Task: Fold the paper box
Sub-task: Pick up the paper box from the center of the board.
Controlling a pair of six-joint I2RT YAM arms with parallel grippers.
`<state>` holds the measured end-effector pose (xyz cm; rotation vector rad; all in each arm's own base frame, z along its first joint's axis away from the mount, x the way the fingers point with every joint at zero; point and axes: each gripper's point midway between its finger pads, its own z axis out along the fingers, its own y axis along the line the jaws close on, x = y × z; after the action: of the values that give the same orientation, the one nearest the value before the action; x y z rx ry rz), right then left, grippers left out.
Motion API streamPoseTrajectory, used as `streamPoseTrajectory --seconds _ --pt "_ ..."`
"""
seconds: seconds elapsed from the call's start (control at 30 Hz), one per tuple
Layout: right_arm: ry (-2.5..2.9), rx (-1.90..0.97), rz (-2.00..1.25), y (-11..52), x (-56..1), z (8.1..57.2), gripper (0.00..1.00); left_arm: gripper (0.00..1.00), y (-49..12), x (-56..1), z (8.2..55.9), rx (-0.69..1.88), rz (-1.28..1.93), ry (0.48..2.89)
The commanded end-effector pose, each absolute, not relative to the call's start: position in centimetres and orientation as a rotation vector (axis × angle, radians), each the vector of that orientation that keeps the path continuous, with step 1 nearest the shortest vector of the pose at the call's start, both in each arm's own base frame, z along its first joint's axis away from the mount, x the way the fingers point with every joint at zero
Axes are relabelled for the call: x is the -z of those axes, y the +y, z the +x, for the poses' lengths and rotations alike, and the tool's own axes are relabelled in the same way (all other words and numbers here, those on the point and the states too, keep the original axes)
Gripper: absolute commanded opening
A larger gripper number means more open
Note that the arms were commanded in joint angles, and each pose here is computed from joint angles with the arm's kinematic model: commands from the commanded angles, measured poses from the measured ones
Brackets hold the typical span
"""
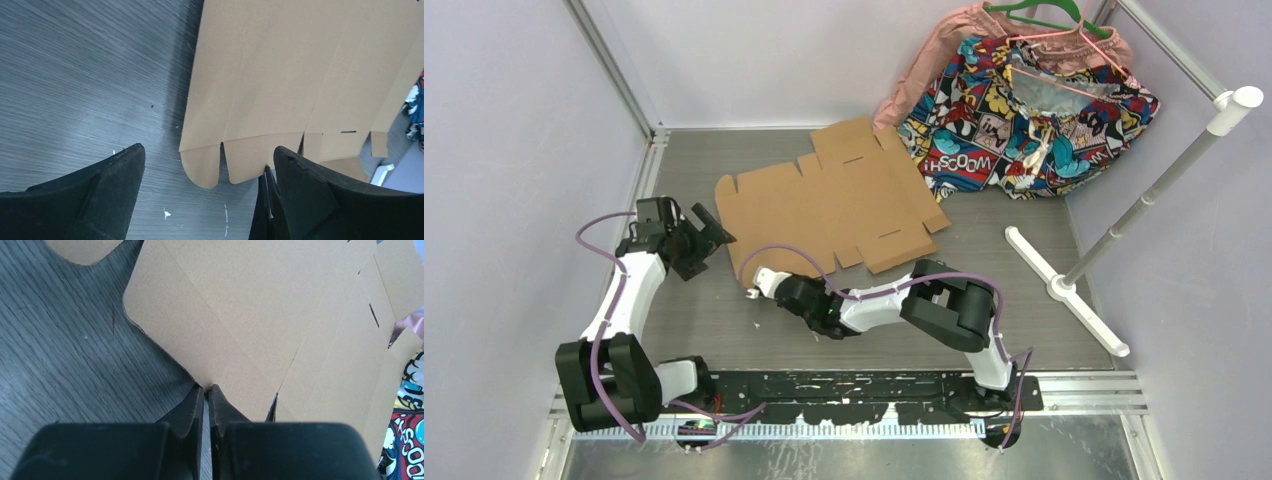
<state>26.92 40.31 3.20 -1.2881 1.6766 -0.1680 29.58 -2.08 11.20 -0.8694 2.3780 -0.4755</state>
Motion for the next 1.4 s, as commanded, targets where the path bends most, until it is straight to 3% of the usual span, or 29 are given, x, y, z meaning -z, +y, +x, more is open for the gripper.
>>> streamPoseTrajectory --seconds 0.0,0.2,0.87,0.97,1.07,1.2,1.33,1.37 --pt "1.669 0.035 -1.068 40.7 -8.1 27.1 0.09 1.0 -3.1 -13.9 31.1 0.624 -0.834 2.3" --pt "1.653 -0.019 -1.007 40.4 -10.2 26.1 0.09 1.0 -4.1 -14.5 32.1 0.732 -0.838 2.244" --pt "1.616 -0.098 -1.043 43.4 -10.5 20.8 0.09 0.97 -4.7 -13.7 32.9 0.738 -0.826 2.256" --pt "1.613 -0.111 -1.046 43.8 -10.8 20.5 0.09 0.81 -4.9 -13.6 32.7 0.706 -0.802 2.279" --pt "1.609 -0.124 -1.046 44.2 -11.2 20.2 0.09 0.5 -4.9 -13.7 32.7 0.681 -0.787 2.298" --pt "1.601 -0.142 -1.048 44.8 -11.7 19.7 0.09 0.36 -5.0 -13.8 32.8 0.657 -0.76 2.326" --pt "1.599 -0.155 -1.044 45.4 -12.2 19.3 0.09 0.07 -4.6 -14.6 33.0 0.619 -0.733 2.333" --pt "1.602 -0.159 -1.037 45.5 -12.4 19.3 0.09 0.03 -4.5 -15.0 33.1 0.606 -0.726 2.337"
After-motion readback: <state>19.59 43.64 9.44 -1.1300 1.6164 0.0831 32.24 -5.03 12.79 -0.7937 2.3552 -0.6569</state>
